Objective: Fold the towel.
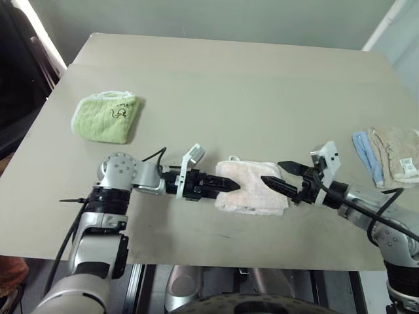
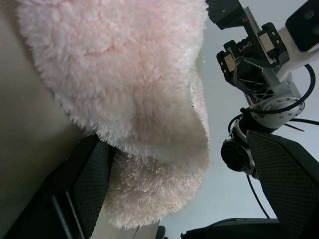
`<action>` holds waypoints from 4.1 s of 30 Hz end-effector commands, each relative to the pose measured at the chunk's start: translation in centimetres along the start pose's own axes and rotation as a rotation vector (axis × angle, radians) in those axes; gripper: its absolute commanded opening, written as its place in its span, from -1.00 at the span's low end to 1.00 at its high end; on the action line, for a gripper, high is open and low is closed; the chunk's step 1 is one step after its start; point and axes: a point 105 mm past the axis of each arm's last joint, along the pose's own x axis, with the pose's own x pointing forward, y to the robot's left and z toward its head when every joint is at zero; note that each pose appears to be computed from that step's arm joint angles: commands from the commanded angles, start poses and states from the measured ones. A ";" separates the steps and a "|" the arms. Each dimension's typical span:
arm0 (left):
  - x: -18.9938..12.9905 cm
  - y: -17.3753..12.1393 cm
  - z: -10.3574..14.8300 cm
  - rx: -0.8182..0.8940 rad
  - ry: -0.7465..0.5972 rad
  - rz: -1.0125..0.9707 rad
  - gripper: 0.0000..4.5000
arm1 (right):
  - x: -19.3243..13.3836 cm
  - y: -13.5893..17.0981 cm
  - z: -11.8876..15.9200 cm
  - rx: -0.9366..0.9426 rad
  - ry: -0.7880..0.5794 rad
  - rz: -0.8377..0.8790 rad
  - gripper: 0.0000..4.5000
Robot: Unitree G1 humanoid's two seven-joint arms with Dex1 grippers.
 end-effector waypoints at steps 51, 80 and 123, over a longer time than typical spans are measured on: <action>-9.9 -9.4 13.1 0.463 -0.726 0.148 -0.99 | 0.9 -2.6 4.3 -0.042 -0.190 -0.095 1.00; -29.1 -5.3 16.5 0.493 -1.489 0.674 -0.99 | 2.1 -2.5 3.8 -0.115 -0.098 -0.012 1.00; -31.1 -7.1 12.0 0.582 -1.534 0.604 -0.99 | 3.2 -2.7 3.3 -0.134 -0.068 0.036 1.00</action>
